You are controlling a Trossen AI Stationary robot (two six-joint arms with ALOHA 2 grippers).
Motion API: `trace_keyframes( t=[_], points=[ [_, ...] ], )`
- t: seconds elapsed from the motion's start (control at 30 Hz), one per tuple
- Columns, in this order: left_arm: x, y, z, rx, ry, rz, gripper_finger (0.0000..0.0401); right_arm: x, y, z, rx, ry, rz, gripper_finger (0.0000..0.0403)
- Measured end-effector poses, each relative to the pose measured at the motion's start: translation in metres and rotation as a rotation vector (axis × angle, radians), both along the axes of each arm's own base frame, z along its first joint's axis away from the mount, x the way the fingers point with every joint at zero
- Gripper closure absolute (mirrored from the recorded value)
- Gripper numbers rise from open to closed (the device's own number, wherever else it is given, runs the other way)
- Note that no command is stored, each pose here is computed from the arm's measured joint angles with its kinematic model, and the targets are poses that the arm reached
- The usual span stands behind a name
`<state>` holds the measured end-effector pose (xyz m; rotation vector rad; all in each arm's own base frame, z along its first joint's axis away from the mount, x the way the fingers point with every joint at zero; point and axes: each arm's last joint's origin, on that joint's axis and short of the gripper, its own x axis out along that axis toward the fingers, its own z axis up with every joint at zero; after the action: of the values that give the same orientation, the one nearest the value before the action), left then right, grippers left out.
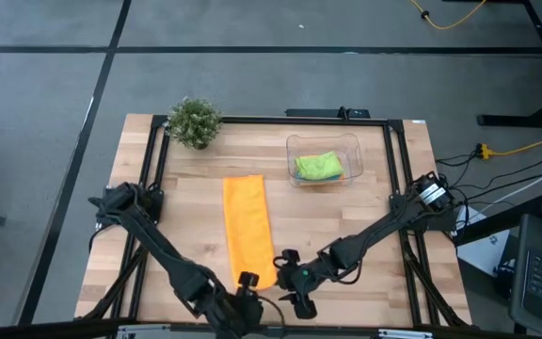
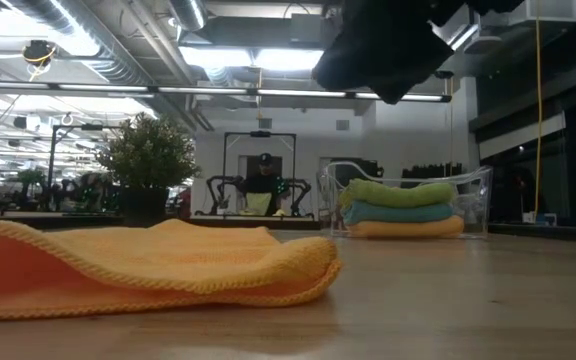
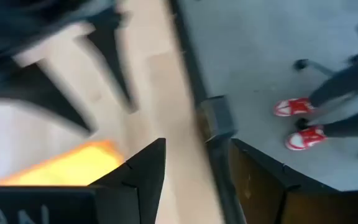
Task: Fold microfiber towels
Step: Fold the orange microfiber cloth
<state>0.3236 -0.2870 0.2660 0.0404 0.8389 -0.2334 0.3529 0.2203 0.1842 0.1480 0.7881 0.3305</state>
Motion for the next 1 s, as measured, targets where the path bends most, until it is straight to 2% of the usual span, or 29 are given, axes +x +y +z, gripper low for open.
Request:
trace_keyframes(
  t=[0.1,0.33,0.5,0.77,1.0],
  points=[
    [-0.004,0.006,0.003,0.023,0.058,0.084,0.0232,0.001,0.0,0.001,0.009,-0.01,-0.003,0.0194],
    [-0.01,0.002,-0.021,0.086,0.127,0.08,0.0232,0.001,0.001,0.0,-0.005,-0.02,0.012,0.0194],
    [-0.011,0.0,-0.04,0.022,0.096,0.167,0.0232,0.003,0.002,-0.008,-0.046,-0.028,0.04,0.0194],
    [-0.031,0.004,-0.064,0.026,0.16,0.229,0.0232,0.01,-0.005,-0.013,-0.096,-0.054,-0.002,0.0194],
    [-0.05,0.025,-0.06,-0.013,0.184,0.257,0.0232,0.018,-0.015,-0.02,-0.091,-0.038,-0.023,0.0194]
  ],
)
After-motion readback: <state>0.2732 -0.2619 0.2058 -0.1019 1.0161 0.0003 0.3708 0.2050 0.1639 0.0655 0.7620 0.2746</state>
